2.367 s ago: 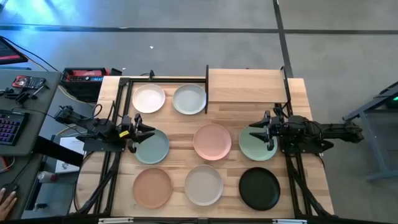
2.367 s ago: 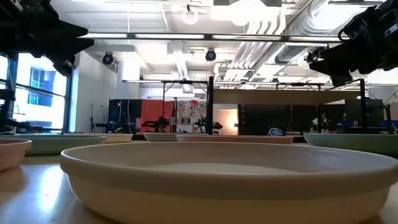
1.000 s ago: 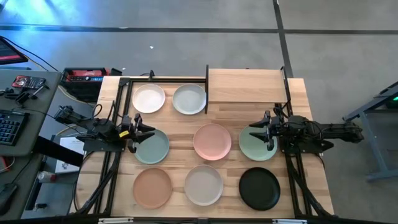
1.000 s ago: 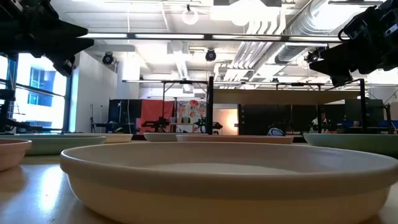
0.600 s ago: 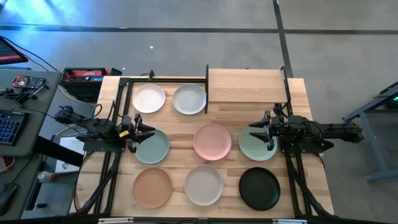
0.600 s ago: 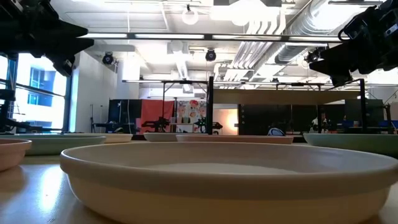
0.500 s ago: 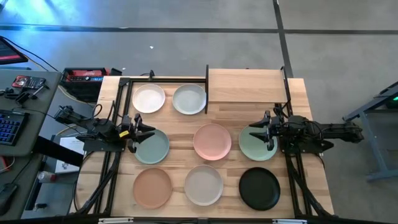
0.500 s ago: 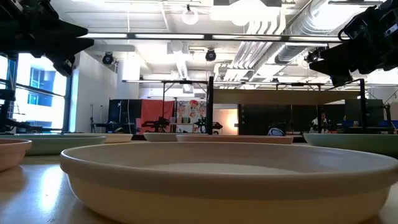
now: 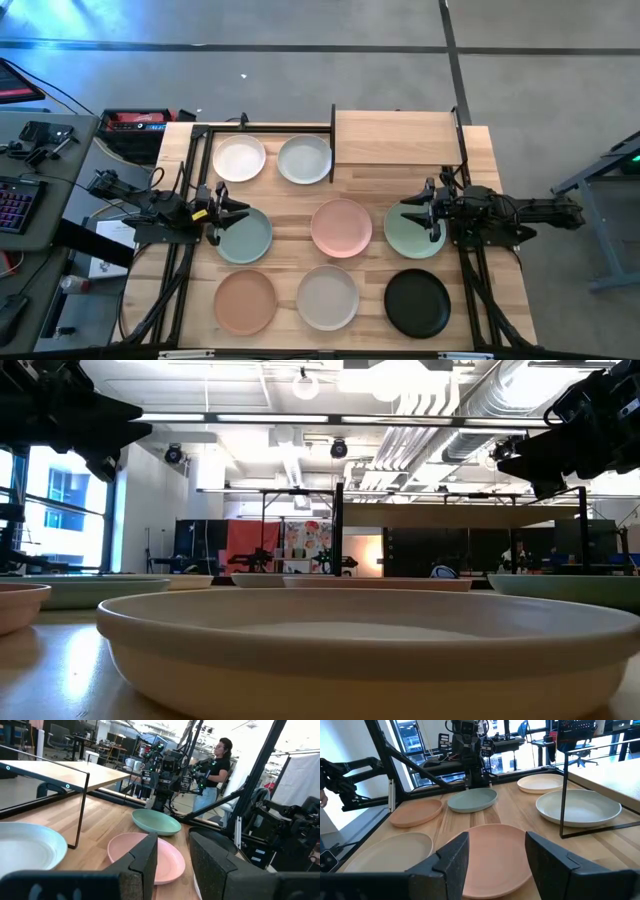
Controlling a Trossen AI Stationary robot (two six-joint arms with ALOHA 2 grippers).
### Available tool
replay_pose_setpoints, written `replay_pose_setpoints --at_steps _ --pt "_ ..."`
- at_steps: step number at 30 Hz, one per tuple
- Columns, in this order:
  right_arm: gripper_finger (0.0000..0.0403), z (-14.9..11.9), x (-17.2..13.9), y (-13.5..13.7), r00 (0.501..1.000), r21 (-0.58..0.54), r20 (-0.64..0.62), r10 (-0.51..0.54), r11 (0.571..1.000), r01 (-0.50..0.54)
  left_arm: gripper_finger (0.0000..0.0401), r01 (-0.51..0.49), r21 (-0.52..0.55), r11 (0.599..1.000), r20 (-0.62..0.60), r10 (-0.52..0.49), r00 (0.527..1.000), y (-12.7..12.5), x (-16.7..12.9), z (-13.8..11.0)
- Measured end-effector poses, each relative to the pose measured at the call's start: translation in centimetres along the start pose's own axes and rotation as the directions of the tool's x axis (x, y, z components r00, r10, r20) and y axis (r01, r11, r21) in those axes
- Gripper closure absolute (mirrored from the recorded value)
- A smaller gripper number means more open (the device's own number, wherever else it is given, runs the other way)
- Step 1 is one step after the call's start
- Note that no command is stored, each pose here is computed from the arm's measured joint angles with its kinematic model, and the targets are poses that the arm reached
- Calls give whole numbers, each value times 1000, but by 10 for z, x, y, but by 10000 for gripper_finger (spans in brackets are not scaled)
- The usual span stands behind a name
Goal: Place and stack plates onto a shelf
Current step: Put the light orange plate on the shelf
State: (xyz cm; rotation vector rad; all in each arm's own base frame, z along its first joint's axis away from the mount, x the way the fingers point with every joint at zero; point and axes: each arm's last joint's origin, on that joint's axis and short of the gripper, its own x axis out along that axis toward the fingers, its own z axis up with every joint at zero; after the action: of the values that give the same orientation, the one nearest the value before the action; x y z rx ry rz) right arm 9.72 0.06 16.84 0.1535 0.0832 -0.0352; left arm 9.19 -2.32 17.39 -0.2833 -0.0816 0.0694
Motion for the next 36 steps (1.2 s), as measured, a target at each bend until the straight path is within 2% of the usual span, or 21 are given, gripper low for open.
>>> replay_pose_setpoints --at_steps 16,21,24,29,33,36 --pt "221 0 0 0 1000 0 0 0 1000 0 299 2 -6 1000 8 -2 1000 0 0 1" --pt "221 0 0 0 1000 0 0 0 1000 0 299 17 -115 993 72 -9 997 -2 0 7" --pt "221 0 0 0 1000 1 0 0 1000 0 299 4 -198 980 127 22 992 -1 -1 13" --pt "221 0 0 0 1000 63 0 0 998 0 299 -10 -239 971 165 51 985 -1 -1 16" --pt "221 0 0 0 1000 180 1 0 984 0 299 -20 -245 969 170 64 983 -1 -1 17" --pt "221 1 0 -1 1000 215 14 -27 976 23 299 -30 -271 962 199 87 976 0 -2 19"
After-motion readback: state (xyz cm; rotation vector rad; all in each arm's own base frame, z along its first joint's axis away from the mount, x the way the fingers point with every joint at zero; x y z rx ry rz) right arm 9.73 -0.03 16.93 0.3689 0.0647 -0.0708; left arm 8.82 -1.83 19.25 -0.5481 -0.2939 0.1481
